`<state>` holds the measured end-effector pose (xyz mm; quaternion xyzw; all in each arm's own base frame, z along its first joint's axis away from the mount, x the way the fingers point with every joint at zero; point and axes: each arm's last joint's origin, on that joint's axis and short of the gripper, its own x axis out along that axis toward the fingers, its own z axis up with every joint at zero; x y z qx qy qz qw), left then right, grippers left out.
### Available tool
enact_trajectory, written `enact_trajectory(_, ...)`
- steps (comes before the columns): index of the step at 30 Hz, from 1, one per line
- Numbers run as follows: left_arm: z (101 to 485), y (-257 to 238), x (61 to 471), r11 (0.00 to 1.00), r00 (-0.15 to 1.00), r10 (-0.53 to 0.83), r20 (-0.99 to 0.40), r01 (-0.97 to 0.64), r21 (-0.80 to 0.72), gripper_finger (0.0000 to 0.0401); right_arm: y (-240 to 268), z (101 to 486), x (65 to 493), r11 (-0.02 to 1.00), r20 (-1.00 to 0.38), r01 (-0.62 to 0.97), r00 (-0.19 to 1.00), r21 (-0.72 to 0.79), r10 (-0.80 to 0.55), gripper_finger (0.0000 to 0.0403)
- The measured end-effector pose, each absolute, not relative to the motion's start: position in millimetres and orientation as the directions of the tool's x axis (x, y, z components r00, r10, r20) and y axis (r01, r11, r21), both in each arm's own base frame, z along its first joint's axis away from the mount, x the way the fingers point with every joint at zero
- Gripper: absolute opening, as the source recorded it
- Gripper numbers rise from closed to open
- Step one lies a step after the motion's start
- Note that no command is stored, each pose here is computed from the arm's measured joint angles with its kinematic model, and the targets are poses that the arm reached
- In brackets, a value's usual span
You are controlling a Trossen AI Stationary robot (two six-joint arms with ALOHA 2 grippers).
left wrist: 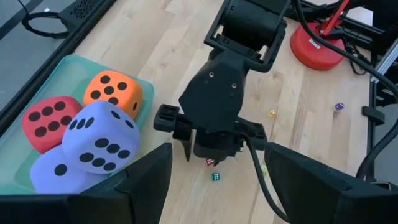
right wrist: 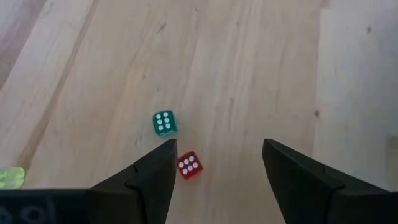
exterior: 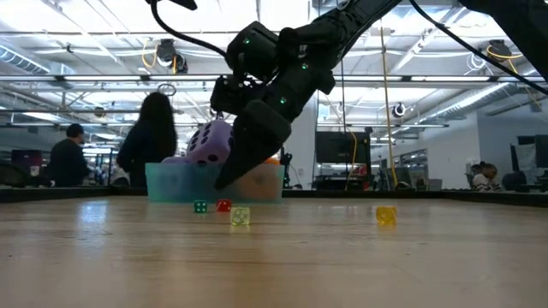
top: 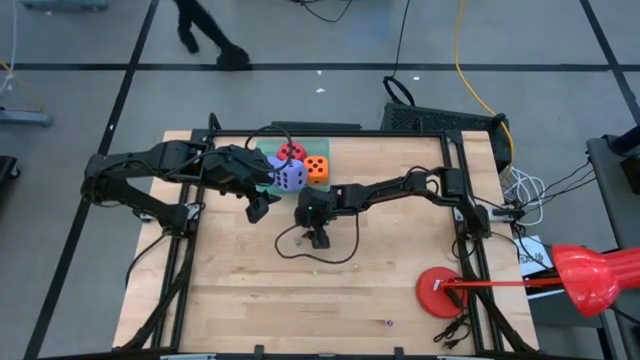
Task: Pick & Place Dice
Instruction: Put the small red dice into the green bin
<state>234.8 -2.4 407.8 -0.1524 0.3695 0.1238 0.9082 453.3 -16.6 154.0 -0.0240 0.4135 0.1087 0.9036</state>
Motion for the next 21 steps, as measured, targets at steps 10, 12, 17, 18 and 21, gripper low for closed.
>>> enact_trajectory(10, 407.8, -2.4, 234.8, 0.922, 0.697, 0.112, -0.709, -0.339, -0.187, 0.0267, -8.1, 154.7, 454.3, 0.964, -0.746, -0.265, 0.639, 0.017, 0.189, 0.0226)
enact_trajectory(12, 407.8, -2.5, 234.8, 0.922, 0.697, 0.112, -0.709, -0.338, -0.187, 0.0267, -6.0, 154.8, 454.6, 0.96, -0.744, -0.28, 0.64, 0.006, 0.192, 0.0226)
enact_trajectory(17, 407.8, -2.5, 234.8, 0.922, 0.697, 0.112, -0.709, -0.338, -0.187, 0.0267, -3.4, 154.7, 454.5, 0.954, -0.745, -0.301, 0.638, -0.006, 0.196, 0.0226)
enact_trajectory(18, 407.8, -2.5, 234.8, 0.922, 0.697, 0.112, -0.709, -0.338, -0.187, 0.0267, -3.4, 154.8, 454.5, 0.953, -0.745, -0.303, 0.638, -0.008, 0.196, 0.0226)
enact_trajectory(21, 407.8, -2.5, 234.8, 0.922, 0.697, 0.112, -0.708, -0.339, -0.187, 0.0267, -3.7, 154.7, 454.4, 0.947, -0.746, -0.319, 0.637, -0.025, 0.195, 0.0226)
